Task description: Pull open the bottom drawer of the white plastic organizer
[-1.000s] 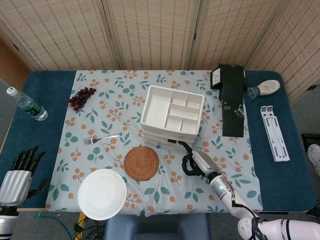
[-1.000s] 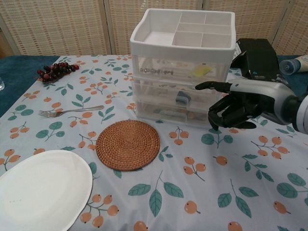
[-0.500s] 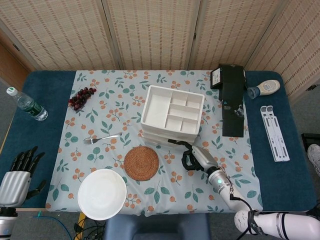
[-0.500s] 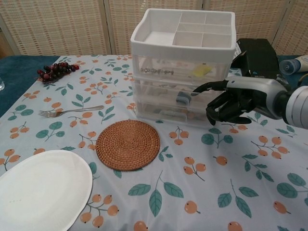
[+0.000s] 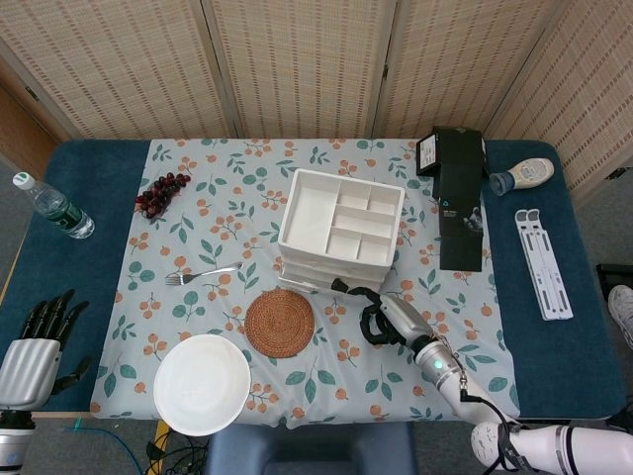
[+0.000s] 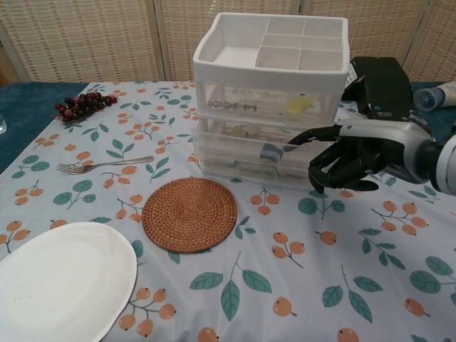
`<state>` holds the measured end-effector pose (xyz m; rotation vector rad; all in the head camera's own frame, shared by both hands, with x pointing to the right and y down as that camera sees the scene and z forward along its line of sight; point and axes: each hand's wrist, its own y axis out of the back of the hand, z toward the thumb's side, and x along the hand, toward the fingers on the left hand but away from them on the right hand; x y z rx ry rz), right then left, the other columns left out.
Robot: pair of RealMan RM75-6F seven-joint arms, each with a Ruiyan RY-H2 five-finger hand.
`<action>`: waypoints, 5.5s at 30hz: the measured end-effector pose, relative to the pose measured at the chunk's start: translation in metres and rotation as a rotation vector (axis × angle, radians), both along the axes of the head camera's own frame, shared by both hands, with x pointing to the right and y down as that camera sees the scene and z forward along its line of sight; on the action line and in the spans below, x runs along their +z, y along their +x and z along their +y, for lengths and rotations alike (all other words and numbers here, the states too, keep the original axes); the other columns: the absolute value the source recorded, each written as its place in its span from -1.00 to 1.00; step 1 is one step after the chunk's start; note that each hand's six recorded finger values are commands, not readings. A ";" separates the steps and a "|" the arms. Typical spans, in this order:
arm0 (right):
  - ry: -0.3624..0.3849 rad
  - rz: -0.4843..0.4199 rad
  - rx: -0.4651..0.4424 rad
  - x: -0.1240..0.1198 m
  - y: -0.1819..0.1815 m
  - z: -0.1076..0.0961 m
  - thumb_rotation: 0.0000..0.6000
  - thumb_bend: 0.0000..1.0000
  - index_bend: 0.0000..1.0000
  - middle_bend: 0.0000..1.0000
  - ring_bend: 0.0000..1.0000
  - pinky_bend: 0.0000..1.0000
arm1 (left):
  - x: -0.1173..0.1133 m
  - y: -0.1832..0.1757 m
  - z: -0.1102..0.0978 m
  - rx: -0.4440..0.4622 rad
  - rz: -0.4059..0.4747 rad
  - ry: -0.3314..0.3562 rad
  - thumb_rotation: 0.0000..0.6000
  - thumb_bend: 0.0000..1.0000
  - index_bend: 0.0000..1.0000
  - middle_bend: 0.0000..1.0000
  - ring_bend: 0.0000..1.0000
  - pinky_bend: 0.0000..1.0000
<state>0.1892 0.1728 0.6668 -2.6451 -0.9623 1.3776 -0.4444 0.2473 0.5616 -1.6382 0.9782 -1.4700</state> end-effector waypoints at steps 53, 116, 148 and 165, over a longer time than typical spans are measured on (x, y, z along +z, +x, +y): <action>0.032 -0.064 -0.129 -0.052 0.009 0.042 1.00 0.04 -1.00 0.28 0.68 0.79 | -0.003 0.000 0.000 0.002 0.005 0.009 1.00 -0.41 -0.77 -1.00 -0.96 -0.89; 0.807 0.425 -1.030 -0.038 -0.061 -0.042 1.00 -0.47 -0.44 0.86 1.00 1.00 | -0.010 -0.007 0.006 -0.019 -0.001 0.023 1.00 -0.41 -0.77 -1.00 -0.96 -0.89; 0.757 0.446 -1.031 -0.002 -0.079 -0.039 1.00 -0.44 -0.15 0.86 1.00 1.00 | -0.008 -0.012 0.008 -0.030 -0.014 0.016 1.00 -0.41 -0.77 -1.00 -0.96 -0.89; 0.764 0.458 -1.033 0.004 -0.085 -0.038 1.00 -0.42 -0.09 0.86 1.00 1.00 | -0.008 -0.014 0.010 -0.035 -0.016 0.014 1.00 -0.41 -0.77 -1.00 -0.96 -0.89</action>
